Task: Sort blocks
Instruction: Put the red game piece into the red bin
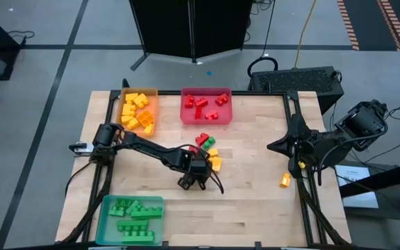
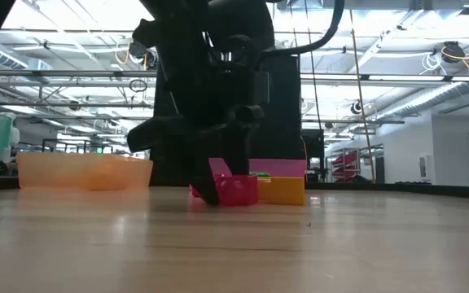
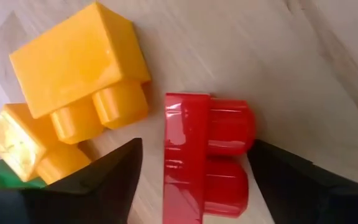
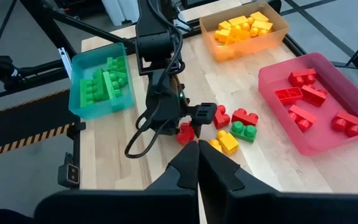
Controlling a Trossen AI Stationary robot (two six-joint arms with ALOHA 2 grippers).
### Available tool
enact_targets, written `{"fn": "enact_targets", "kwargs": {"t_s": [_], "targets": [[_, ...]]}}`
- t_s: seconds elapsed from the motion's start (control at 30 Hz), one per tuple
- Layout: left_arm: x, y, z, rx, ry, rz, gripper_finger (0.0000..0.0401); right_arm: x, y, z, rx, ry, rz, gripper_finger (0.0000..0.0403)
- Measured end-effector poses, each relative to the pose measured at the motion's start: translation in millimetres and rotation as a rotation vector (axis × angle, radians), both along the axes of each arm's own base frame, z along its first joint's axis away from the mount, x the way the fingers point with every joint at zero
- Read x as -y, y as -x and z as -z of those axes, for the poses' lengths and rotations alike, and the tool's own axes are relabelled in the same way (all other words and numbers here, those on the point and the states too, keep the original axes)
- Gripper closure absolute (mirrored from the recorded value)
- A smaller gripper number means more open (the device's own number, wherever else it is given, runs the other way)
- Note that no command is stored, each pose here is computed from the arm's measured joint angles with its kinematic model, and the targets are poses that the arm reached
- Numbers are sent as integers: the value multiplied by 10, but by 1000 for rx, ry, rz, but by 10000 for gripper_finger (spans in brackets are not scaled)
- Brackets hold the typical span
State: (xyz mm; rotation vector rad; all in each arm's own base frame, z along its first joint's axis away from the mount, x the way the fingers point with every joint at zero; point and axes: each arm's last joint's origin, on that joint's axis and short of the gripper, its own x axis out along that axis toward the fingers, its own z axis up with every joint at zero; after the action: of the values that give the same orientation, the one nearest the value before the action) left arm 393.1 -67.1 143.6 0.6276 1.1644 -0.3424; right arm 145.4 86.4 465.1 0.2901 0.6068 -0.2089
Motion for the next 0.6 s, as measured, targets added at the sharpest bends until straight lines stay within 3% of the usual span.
{"fn": "enact_targets", "kwargs": {"t_s": [0.27,0.4,0.6], "targets": [[5,7,36,-13,67,-127,234,1,1,0,0,1,0,403],[23,12,4,1,92,-182,241,0,0,0,0,1,0,403],[-49,81,-239,39,180,-387,241,0,0,0,0,4,-2,403]]}}
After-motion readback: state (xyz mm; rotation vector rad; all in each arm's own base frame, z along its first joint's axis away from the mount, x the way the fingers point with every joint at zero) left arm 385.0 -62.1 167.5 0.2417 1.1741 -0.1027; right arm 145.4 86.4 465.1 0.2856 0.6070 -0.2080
